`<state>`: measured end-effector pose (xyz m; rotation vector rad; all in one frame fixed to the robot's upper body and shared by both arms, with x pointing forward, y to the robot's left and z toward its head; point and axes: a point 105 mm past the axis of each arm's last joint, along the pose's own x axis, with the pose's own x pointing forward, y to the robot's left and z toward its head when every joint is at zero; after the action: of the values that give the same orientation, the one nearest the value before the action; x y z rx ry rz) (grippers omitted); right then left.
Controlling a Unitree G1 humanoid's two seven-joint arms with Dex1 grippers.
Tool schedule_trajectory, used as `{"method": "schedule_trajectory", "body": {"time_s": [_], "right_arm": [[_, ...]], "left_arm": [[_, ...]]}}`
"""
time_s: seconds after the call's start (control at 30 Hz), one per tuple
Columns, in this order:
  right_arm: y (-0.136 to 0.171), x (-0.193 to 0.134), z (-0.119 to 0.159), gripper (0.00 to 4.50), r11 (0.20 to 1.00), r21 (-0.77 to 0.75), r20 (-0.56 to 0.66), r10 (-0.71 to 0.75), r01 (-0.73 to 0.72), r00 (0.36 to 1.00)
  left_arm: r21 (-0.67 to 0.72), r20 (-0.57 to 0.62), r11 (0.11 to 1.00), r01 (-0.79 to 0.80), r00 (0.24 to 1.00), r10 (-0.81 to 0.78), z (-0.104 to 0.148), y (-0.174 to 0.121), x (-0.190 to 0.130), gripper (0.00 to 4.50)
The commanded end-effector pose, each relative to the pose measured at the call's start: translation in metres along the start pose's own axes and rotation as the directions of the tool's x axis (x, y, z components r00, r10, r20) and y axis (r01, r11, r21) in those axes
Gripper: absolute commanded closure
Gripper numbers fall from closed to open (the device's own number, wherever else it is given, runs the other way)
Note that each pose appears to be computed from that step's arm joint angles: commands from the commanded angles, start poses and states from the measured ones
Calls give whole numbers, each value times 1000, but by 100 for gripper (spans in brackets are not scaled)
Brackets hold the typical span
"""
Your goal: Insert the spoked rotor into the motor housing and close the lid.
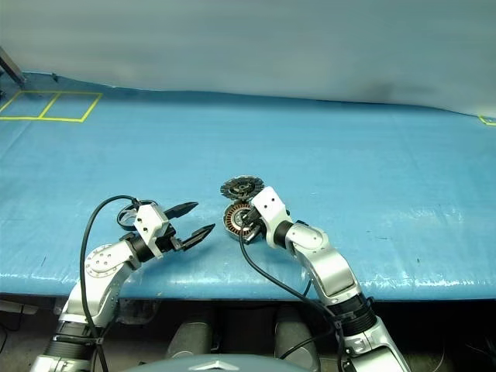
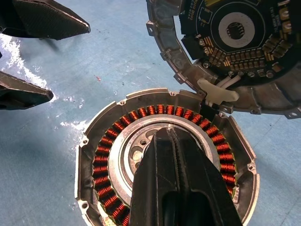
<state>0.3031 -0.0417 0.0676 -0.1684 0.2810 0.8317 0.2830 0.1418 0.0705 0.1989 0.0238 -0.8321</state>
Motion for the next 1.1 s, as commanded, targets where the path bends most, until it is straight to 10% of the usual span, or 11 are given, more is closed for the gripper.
{"method": "schedule_trajectory", "body": {"time_s": [0.03,1.1], "right_arm": [[-2,-1,-12,447,999,-39,-55,-10,8,998],[5,1,-60,447,997,-75,-225,9,-27,974]], "left_arm": [[14,24,1000,-3,1000,2,6,0,1,70],[23,29,1000,-22,999,21,8,3,-1,70]]}}
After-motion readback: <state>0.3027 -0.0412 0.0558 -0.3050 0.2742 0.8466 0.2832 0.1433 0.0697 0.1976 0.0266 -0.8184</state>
